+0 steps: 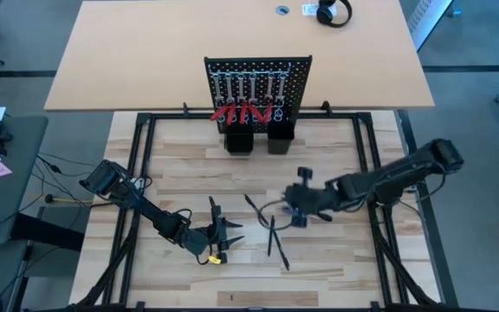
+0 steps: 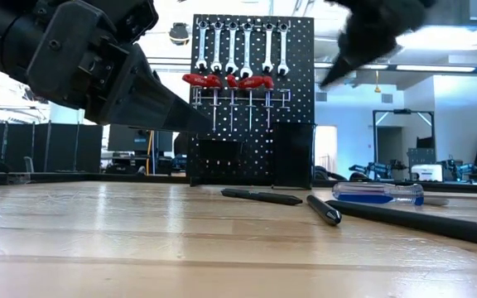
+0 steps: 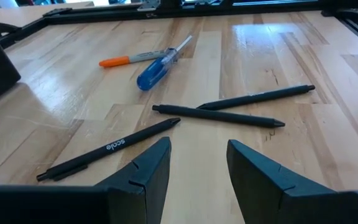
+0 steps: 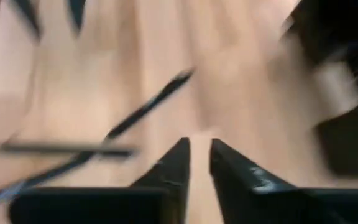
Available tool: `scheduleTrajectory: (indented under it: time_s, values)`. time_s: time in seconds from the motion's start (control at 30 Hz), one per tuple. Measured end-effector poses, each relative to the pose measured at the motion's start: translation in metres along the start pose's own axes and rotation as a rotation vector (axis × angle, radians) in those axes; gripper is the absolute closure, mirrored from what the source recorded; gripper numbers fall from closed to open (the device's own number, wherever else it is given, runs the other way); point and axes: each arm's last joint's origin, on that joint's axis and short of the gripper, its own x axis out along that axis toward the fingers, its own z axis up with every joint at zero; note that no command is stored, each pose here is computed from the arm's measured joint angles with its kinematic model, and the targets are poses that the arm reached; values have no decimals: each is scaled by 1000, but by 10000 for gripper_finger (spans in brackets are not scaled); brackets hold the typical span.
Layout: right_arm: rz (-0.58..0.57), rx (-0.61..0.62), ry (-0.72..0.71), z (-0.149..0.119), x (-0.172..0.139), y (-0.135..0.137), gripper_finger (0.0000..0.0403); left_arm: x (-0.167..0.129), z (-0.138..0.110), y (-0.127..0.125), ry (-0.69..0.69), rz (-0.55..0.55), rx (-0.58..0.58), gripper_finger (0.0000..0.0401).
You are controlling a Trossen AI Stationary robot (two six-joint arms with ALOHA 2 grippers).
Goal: Hang tools onto peg board
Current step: Hang the screwdriver on the peg board holder
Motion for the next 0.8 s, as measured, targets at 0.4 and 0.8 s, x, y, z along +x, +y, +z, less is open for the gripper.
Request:
scheduleTrajectory:
  time_s: [0.4,0.8]
  values:
    - [112,82,307,-43,56,28,129,3,0,4,3,15,0,251]
    - [133,146,498,-65,95,25,210,3,0,4,6,15,3,251]
